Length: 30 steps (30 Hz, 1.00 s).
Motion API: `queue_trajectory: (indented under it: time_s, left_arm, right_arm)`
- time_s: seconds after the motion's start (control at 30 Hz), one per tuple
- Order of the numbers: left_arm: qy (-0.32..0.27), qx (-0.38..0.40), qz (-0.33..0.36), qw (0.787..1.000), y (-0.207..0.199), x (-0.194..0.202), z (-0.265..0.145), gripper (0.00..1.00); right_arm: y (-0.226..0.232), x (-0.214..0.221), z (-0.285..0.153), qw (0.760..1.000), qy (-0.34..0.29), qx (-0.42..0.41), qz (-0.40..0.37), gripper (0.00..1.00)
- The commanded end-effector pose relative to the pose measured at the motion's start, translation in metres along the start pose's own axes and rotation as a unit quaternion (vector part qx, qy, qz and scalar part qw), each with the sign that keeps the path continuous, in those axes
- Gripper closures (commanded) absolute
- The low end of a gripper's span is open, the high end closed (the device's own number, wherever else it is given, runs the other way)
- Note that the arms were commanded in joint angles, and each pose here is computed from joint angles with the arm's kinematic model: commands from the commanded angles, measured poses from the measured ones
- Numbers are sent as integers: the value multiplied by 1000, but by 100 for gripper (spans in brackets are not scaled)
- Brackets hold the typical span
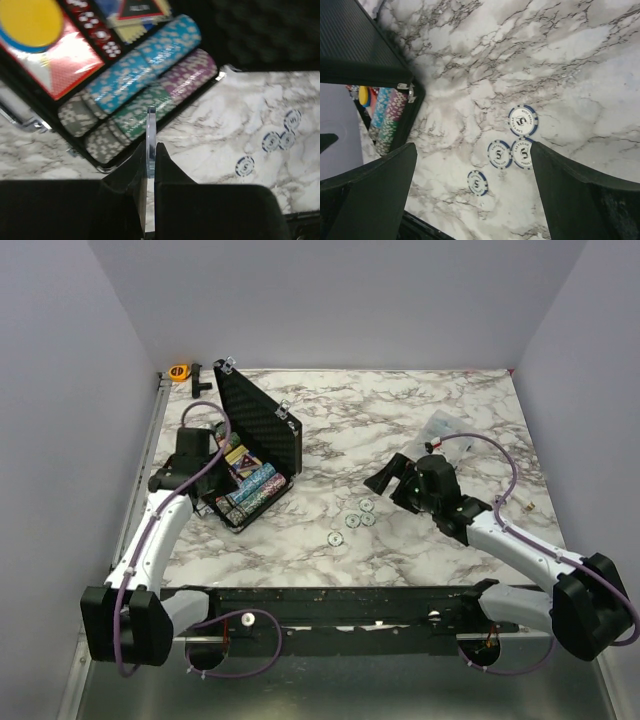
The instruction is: Pack up texas hold em set
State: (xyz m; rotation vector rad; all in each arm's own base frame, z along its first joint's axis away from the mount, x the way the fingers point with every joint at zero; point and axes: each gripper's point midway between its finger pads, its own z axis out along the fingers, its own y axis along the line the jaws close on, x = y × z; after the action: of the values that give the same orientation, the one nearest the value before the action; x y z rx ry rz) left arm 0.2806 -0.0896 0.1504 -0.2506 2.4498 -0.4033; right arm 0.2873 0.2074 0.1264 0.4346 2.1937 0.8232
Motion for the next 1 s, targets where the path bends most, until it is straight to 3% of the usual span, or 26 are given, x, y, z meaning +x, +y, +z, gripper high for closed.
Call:
queue_trajectory:
  time_s: [0.0,0.07,0.4,0.97]
  left_arm:
    - [-4,1,-129,992,38,-10,-3,100]
    - [-13,15,-162,987,43,-19,1,100]
    - [47,74,-302,949,76,-25,43,100]
    - [60,85,-386,917,103,-19,64,91]
  right_arm:
    - [-8,-11,-6,998,-14,26,-62,2]
    - [-7,-12,-5,997,-13,26,-67,2]
    - [-14,4,-6,998,11,18,-51,3]
    - [-13,7,-2,999,17,15,-42,3]
